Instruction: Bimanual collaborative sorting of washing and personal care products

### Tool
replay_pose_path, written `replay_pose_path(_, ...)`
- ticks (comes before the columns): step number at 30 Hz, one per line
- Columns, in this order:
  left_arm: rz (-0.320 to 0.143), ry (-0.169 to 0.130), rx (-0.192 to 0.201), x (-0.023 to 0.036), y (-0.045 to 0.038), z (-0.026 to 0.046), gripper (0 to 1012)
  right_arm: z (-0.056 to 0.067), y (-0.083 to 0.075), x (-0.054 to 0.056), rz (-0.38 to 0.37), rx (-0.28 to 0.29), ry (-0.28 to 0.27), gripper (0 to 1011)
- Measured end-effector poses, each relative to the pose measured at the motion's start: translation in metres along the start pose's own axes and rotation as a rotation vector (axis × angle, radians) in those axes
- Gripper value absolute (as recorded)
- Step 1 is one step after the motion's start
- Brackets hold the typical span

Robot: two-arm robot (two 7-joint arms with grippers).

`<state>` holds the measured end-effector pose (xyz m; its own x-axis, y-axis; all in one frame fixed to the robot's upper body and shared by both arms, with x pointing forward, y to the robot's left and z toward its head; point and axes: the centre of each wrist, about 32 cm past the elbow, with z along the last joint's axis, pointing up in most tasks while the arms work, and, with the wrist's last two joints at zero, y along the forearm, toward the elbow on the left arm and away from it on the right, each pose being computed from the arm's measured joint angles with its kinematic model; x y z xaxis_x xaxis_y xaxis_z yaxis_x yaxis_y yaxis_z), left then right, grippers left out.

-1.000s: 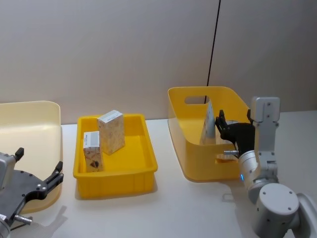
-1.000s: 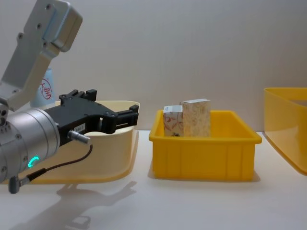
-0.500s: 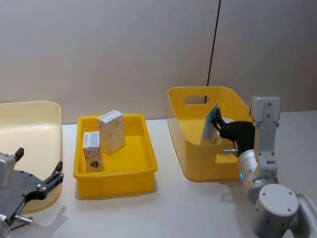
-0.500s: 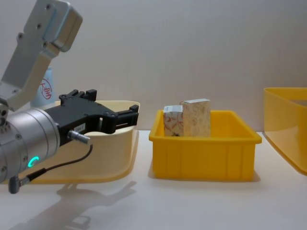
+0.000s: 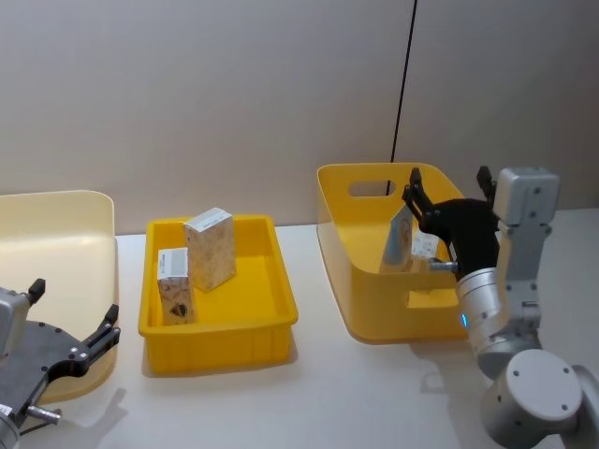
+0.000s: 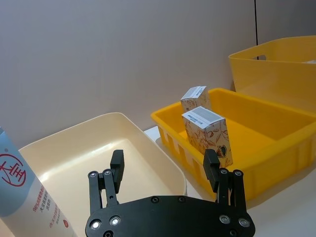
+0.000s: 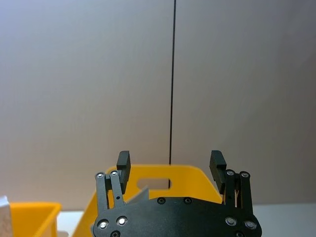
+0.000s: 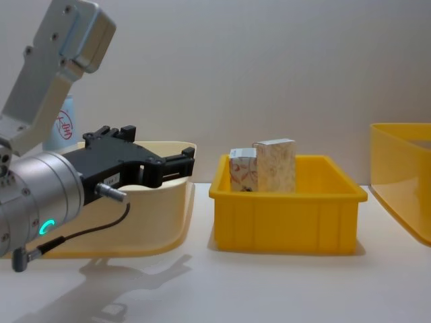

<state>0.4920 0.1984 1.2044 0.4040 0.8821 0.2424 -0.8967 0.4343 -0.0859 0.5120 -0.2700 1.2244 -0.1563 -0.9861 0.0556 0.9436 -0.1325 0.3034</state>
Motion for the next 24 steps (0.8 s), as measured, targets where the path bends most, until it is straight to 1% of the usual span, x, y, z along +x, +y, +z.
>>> replay_pose_path(2,0.000,0.000,0.000,0.0000,0.0000,0.0000,1000,0.002,-0.001,0.001,0.007,0.023,0.004,1001)
replay_pose_path(3,0.000,0.000,0.000,0.0000,0.0000,0.0000,1000,0.004,-0.001,0.001,0.014,0.044,0.009,1001)
replay_pose_path(4,0.000,0.000,0.000,0.0000,0.0000,0.0000,1000,0.004,-0.001,0.001,0.014,0.044,0.009,1001)
replay_pose_path(5,0.000,0.000,0.000,0.0000,0.0000,0.0000,1000,0.006,-0.002,0.001,0.019,0.059,0.011,1001)
replay_pose_path(9,0.000,0.000,0.000,0.0000,0.0000,0.0000,1000,0.005,-0.002,0.002,0.021,0.057,0.011,1001)
replay_pose_path(16,0.000,0.000,0.000,0.0000,0.0000,0.0000,1000,0.005,-0.008,0.000,0.062,0.039,0.016,1001)
replay_pose_path(24,0.000,0.000,0.000,0.0000,0.0000,0.0000,1000,0.001,-0.025,-0.006,0.182,-0.020,0.034,1001)
